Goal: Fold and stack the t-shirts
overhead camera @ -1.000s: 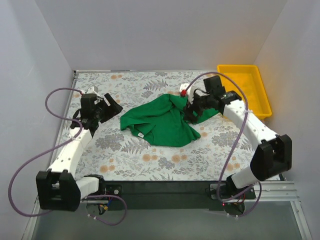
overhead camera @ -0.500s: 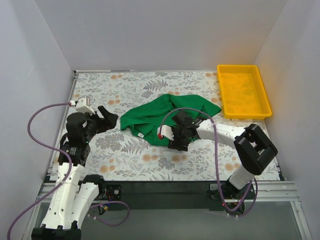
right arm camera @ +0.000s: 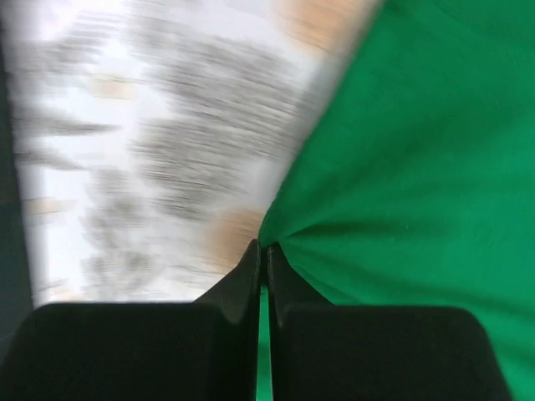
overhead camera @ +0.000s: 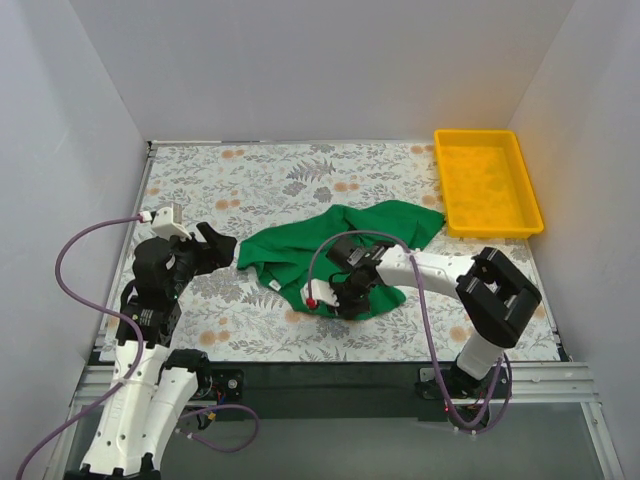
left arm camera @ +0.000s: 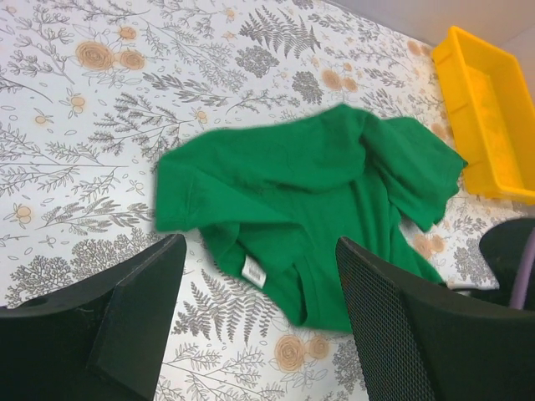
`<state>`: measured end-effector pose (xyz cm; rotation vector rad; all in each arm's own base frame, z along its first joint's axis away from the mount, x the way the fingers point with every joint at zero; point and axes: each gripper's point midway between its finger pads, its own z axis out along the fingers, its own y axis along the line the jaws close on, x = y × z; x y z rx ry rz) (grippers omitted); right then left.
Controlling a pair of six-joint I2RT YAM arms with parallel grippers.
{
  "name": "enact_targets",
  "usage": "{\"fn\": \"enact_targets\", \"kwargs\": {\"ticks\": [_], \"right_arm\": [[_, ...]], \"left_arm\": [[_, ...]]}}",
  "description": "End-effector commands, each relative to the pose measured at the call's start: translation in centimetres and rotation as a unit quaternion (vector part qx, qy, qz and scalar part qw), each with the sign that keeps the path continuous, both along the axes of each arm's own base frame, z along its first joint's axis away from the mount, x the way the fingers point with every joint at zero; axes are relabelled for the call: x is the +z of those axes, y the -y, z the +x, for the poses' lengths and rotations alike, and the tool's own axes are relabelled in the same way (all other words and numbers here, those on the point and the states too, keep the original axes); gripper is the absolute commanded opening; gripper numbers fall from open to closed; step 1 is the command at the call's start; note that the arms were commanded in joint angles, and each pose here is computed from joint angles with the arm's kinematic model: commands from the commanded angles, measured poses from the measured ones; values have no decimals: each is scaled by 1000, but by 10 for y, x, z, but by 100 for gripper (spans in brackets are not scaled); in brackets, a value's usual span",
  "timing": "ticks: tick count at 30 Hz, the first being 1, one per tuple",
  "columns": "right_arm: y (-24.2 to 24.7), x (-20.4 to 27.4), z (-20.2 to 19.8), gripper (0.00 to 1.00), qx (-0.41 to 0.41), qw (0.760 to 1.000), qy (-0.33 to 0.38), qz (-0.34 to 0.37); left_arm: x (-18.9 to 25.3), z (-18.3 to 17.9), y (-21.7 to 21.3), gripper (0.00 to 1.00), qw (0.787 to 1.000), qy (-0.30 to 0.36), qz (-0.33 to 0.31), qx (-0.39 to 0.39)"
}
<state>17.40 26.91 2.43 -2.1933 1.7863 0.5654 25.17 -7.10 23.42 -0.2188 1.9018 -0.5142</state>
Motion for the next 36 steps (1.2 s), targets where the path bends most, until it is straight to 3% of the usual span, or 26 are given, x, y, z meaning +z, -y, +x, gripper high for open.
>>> {"fn": "enact_targets", "kwargs": {"ticks": [1, 4, 5, 7, 9, 10, 15, 18, 22, 24, 28, 36], "right_arm": [[-3, 39, -110, 1, 165, 975, -146, 32], [-19, 44, -155, 4, 237, 958, -163, 14], [-24, 42, -159, 32, 233, 958, -164, 0], [-52, 48, -138, 51, 204, 966, -161, 9], [-67, 64, -97, 96, 148, 975, -163, 41], [-69, 73, -85, 98, 131, 975, -171, 60], [-38, 118, 7, 98, 1, 983, -108, 147], [4, 111, 70, 98, -128, 982, 3, 136], [33, 111, 98, 93, -207, 967, 10, 147], [54, 106, 101, 74, -243, 959, 4, 147], [68, 91, 79, 54, -251, 959, -4, 132], [88, 84, 82, 56, -301, 944, 8, 137]], "left_arm": [[-2, 0, -1, 71, 1000, 5, 10, 0], [-4, 1, 1, 72, 1000, 3, 11, -5], [-4, 1, 1, 72, 1000, 2, 10, -5], [-3, 1, 4, 72, 1000, 3, 8, -13], [-1, 1, 9, 72, 1000, 2, 4, -26], [-1, 1, 11, 72, 1000, 0, 2, -31], [-8, 0, 35, 73, 995, -26, -48, -83], [-33, -10, 73, 71, 969, -115, -151, -158], [-57, -16, 94, 61, 942, -197, -201, -181], [-73, -19, 110, 61, 942, -230, -169, -179], [-97, -32, 135, 60, 933, -287, -121, -179], [-156, -71, 133, 53, 900, -424, 59, -80]]}}
